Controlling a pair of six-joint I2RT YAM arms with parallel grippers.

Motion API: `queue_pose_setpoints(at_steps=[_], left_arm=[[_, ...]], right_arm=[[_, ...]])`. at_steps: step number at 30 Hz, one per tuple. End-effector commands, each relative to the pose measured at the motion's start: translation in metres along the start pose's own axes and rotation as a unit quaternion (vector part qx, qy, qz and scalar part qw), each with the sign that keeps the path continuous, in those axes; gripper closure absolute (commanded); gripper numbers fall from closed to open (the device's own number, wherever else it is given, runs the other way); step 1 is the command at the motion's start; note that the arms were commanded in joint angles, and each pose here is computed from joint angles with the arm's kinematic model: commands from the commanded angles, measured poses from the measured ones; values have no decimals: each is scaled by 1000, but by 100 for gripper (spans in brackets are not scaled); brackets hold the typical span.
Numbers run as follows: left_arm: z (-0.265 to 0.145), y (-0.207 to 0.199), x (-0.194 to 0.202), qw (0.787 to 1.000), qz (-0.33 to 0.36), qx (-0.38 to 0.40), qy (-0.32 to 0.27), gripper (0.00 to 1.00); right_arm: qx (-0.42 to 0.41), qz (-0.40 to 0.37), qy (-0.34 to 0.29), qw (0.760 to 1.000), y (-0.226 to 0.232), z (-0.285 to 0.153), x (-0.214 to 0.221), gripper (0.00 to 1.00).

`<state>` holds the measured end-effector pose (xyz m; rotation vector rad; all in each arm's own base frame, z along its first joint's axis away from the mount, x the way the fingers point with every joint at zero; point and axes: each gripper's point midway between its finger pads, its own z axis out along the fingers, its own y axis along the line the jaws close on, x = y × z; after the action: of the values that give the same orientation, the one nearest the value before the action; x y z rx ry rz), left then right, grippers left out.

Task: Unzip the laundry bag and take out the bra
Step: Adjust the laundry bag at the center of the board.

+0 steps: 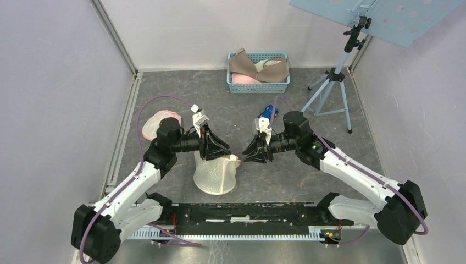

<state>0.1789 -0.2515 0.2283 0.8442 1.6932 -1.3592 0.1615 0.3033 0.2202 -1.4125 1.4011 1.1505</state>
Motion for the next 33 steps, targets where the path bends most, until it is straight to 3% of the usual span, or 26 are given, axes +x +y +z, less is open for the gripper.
queue_pose_setpoints(at_steps=[1,3,7,9,12,17,22,31,33], left_arm=[[-1,-1,-15,998,58,1,-24,98],[-2,2,-11,998,60,-8,-23,98],[-4,4,-5,997,71,-11,-23,98],[-2,0,-7,997,69,2,-25,98],[0,-4,-11,998,57,14,-30,98],[2,-5,-18,998,27,18,-49,98],[1,-9,-29,996,-21,31,-84,98],[-6,-3,-26,993,-62,25,-93,98],[-6,0,-21,995,-63,19,-78,95]], right_arm=[[-24,97,-41,994,10,10,-9,67],[-28,139,-40,989,12,13,-3,66],[-21,139,-49,989,12,13,2,34],[-6,103,-54,993,6,12,3,27],[-2,53,-51,997,-1,16,3,22],[-30,3,-74,997,12,33,-1,23],[-14,-1,-95,995,13,41,5,35],[12,-1,-126,992,1,40,-18,93],[18,4,-122,992,0,40,-17,98]])
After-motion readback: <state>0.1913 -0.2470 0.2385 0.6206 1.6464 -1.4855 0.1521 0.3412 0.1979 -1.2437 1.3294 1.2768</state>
